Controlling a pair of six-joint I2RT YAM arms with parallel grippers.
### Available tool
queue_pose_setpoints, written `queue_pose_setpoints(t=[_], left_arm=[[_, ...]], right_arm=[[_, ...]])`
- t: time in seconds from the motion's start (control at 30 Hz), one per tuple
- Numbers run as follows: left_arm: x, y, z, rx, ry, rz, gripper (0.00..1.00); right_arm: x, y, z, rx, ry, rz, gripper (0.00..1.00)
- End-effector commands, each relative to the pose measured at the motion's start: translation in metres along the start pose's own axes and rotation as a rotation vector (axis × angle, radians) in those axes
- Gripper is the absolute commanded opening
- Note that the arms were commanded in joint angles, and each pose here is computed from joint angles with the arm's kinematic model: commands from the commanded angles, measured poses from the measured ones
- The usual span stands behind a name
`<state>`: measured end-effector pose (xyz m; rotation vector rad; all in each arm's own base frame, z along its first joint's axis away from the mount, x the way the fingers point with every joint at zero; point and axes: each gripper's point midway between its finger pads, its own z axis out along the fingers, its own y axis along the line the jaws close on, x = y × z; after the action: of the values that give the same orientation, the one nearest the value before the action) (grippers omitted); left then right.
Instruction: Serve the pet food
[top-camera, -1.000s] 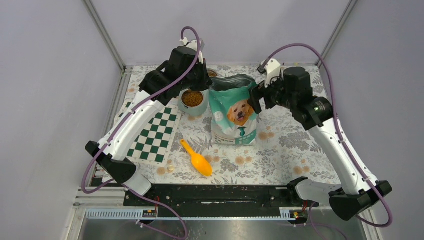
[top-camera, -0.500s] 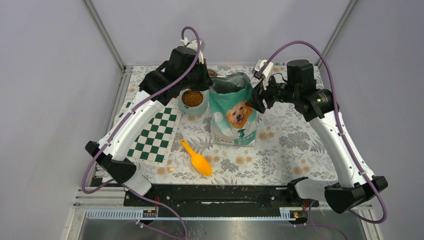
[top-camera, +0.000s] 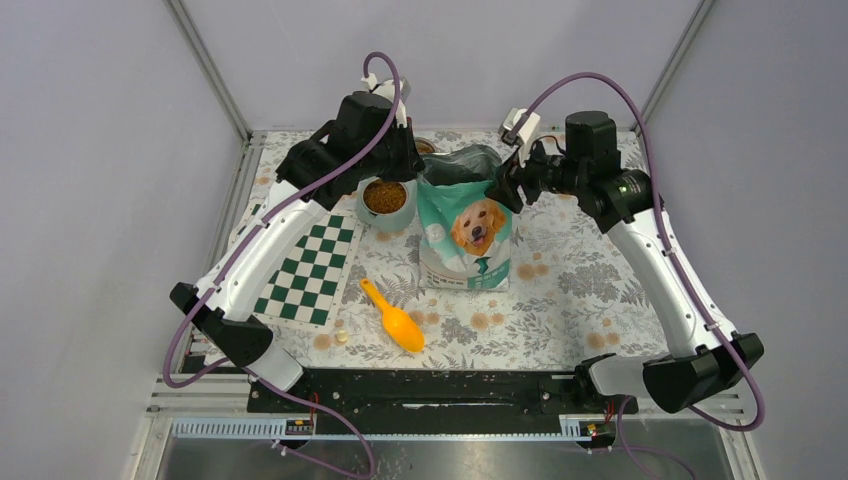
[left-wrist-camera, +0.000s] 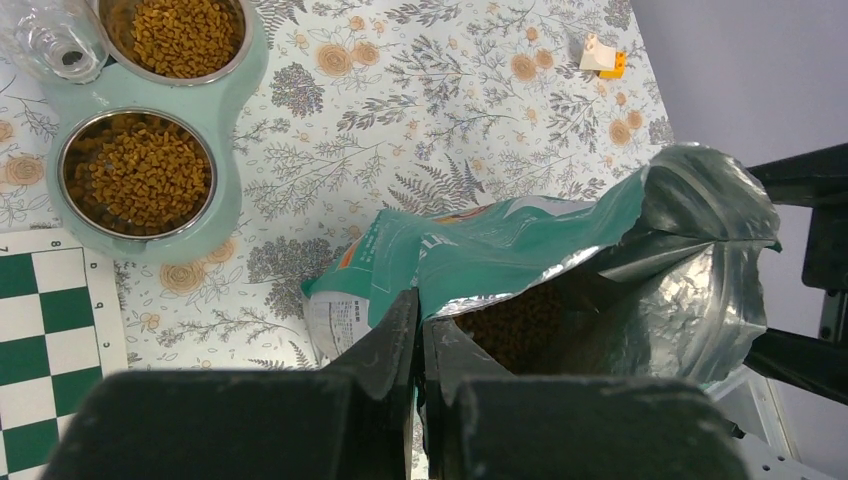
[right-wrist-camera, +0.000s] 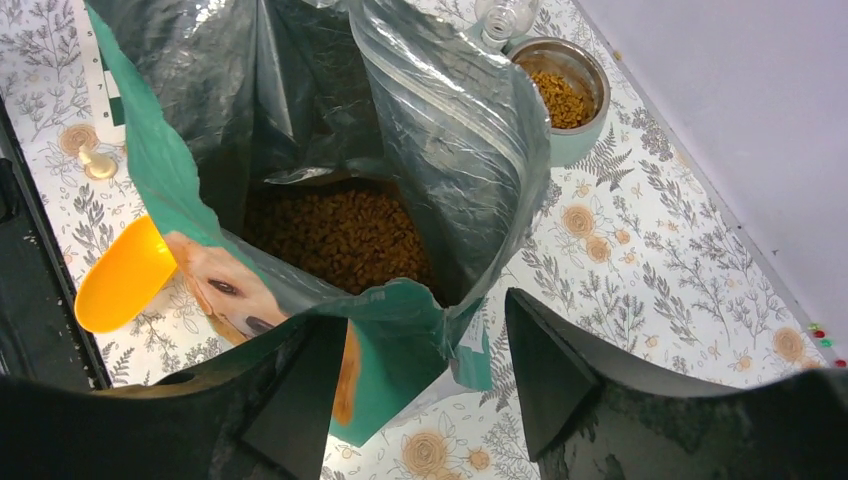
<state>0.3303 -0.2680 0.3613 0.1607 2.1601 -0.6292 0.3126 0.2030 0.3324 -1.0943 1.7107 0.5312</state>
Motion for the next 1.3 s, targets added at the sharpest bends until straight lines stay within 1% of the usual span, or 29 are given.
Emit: queue_pose_setpoints(t=[0.0, 0.03, 0.13, 0.23, 0.27, 0.3, 0.33, 0.37, 0.4, 0.43, 0.63, 0.7, 0.77, 0.83, 0.9, 0.93, 1.0, 1.07, 1.13, 1.27], left_arm=[[-0.065, -0.023, -0.042, 0.098, -0.233, 0.0, 0.0], [-0.065, -0.022, -0.041, 0.096, -0.232, 0.0, 0.0], [-0.066, -0.022, -0.042, 0.096, -0.235, 0.002, 0.0], [-0.069, -0.021, -0.045, 0.09, -0.246, 0.004, 0.0], [-0.07, -0.02, -0.047, 0.085, -0.253, 0.004, 0.0], [-0.071, -0.018, -0.048, 0.08, -0.258, 0.006, 0.0], [-0.073, -0.017, -0.05, 0.076, -0.262, 0.007, 0.0], [-0.075, -0.016, -0.051, 0.075, -0.27, 0.008, 0.03], [-0.077, -0.014, -0.054, 0.073, -0.277, 0.012, 0.08], [-0.078, -0.014, -0.055, 0.072, -0.281, 0.019, 0.16], [-0.093, -0.009, -0.077, 0.086, -0.351, 0.067, 0.58], [-0.096, -0.006, -0.085, 0.099, -0.378, 0.108, 0.67], [-0.091, -0.009, -0.091, 0.157, -0.374, 0.187, 0.71], [-0.081, -0.006, -0.093, 0.193, -0.363, 0.304, 0.73], [-0.069, 0.001, -0.093, 0.246, -0.337, 0.366, 0.75], [-0.063, 0.001, -0.094, 0.302, -0.322, 0.384, 0.76], [-0.047, -0.003, -0.095, 0.438, -0.282, 0.416, 0.78], [-0.032, -0.006, -0.092, 0.554, -0.234, 0.453, 0.81], [-0.019, -0.006, -0.08, 0.608, -0.192, 0.484, 0.83], [-0.003, -0.002, -0.054, 0.675, -0.127, 0.506, 0.84]], right_arm=[[-0.018, -0.017, 0.001, 0.033, -0.057, -0.04, 0.65], [-0.019, -0.018, 0.001, 0.03, -0.06, -0.042, 0.62], [-0.024, -0.017, -0.002, 0.005, -0.083, -0.047, 0.31], [-0.023, -0.013, -0.01, -0.005, -0.075, -0.059, 0.12], [-0.022, -0.011, -0.013, -0.008, -0.065, -0.073, 0.03], [-0.019, -0.011, -0.016, -0.003, -0.055, -0.077, 0.0], [-0.018, -0.01, -0.018, -0.001, -0.049, -0.081, 0.0], [-0.016, -0.009, -0.02, -0.003, -0.044, -0.085, 0.0], [-0.015, -0.008, -0.022, -0.002, -0.037, -0.088, 0.0], [-0.014, -0.008, -0.025, -0.001, -0.03, -0.09, 0.0], [-0.018, -0.009, -0.033, 0.014, -0.04, -0.109, 0.0], [-0.019, -0.007, -0.035, 0.003, -0.049, -0.114, 0.0], [-0.02, -0.005, -0.035, -0.005, -0.055, -0.104, 0.0], [-0.021, -0.003, -0.036, -0.006, -0.059, -0.086, 0.0], [-0.023, -0.002, -0.039, 0.0, -0.063, -0.071, 0.0], [-0.023, -0.001, -0.04, 0.002, -0.065, -0.063, 0.03], [-0.024, 0.001, -0.042, 0.006, -0.068, -0.058, 0.11], [-0.024, 0.001, -0.043, 0.008, -0.068, -0.052, 0.16], [-0.022, 0.0, -0.041, 0.008, -0.063, -0.041, 0.22], [-0.017, -0.001, -0.037, 0.005, -0.049, -0.013, 0.44]])
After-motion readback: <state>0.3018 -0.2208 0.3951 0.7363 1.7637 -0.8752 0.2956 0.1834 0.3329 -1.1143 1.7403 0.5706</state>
